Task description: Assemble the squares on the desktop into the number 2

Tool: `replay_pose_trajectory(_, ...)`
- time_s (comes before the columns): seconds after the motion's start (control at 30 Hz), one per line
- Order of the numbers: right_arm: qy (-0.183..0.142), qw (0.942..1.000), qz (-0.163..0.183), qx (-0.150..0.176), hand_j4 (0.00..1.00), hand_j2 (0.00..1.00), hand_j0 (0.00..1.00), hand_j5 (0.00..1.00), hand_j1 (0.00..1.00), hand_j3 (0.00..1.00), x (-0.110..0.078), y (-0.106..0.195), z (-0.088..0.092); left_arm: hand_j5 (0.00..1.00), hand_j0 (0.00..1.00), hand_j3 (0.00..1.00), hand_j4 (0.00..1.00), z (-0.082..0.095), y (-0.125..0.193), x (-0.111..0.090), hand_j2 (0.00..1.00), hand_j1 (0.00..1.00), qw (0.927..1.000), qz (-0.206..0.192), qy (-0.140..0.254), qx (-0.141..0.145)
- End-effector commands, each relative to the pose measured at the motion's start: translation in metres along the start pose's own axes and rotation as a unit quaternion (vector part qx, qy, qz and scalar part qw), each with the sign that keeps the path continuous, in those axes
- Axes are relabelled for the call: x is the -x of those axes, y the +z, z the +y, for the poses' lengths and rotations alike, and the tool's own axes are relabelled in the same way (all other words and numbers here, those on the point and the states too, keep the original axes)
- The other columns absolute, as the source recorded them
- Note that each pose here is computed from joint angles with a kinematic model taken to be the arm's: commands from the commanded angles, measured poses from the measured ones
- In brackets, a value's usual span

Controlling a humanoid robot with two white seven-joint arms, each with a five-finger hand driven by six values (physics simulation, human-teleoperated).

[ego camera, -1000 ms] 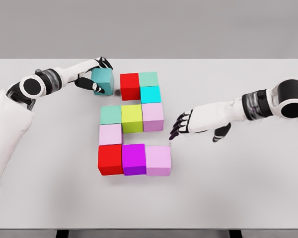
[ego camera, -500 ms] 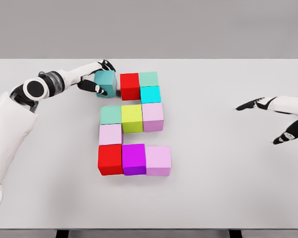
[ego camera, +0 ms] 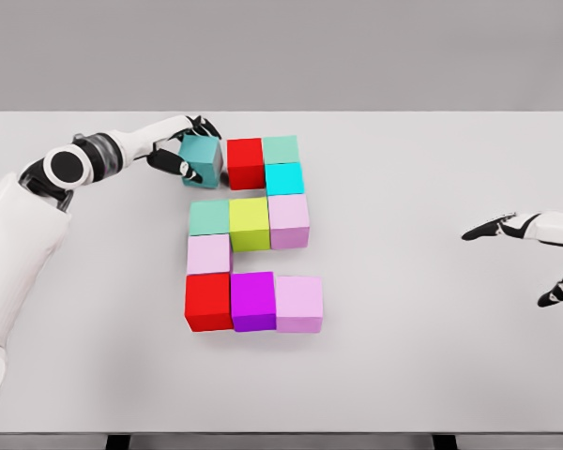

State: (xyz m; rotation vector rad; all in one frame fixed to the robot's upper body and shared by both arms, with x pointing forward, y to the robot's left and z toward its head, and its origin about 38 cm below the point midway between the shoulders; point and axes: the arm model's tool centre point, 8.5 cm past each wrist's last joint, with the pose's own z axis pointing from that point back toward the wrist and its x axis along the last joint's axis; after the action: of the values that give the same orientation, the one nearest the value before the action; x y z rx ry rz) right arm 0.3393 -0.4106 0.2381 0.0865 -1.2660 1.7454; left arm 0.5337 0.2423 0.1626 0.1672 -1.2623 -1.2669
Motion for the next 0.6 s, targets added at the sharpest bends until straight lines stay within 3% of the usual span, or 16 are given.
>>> replay_pose_trajectory(0.0, -0.002, 1.0, 0.007, 0.002, 1.0, 1.0, 1.0, 1.0, 1.0, 1.0, 0.0, 0.006, -0.002, 0.53, 0.53, 0.53, 0.53, 0.0, -0.001, -0.001, 0.53, 0.53, 1.0, -0.002, 0.004, -0.001)
replay_pose_trajectory(0.17, -0.026, 0.9985, -0.029, -0.038, 1.0, 1.0, 1.0, 1.0, 1.0, 1.0, -0.013, -0.013, 0.033, 0.64, 0.64, 0.64, 0.64, 0.003, 0.0, 0.0, 0.64, 0.64, 0.9999, -0.002, 0.009, -0.006)
replay_pose_trajectory(0.3, -0.025, 0.9978, -0.036, -0.049, 1.0, 1.0, 1.0, 1.0, 1.0, 1.0, -0.021, -0.013, 0.038, 0.68, 0.68, 0.68, 0.68, 0.003, 0.0, 0.0, 0.68, 0.68, 0.9999, -0.002, 0.009, -0.007)
replay_pose_trajectory(0.4, -0.049, 0.9958, -0.044, -0.065, 1.0, 1.0, 1.0, 1.0, 1.0, 1.0, -0.019, -0.02, 0.059, 0.7, 0.7, 0.7, 0.7, 0.003, 0.0, 0.0, 0.7, 0.7, 0.9999, -0.004, 0.013, -0.009)
replay_pose_trajectory(0.57, -0.05, 0.9951, -0.054, -0.067, 1.0, 1.0, 1.0, 1.0, 1.0, 1.0, -0.024, -0.023, 0.061, 0.82, 0.82, 0.82, 0.82, 0.005, 0.001, 0.001, 0.82, 0.82, 0.9998, -0.003, 0.016, -0.012)
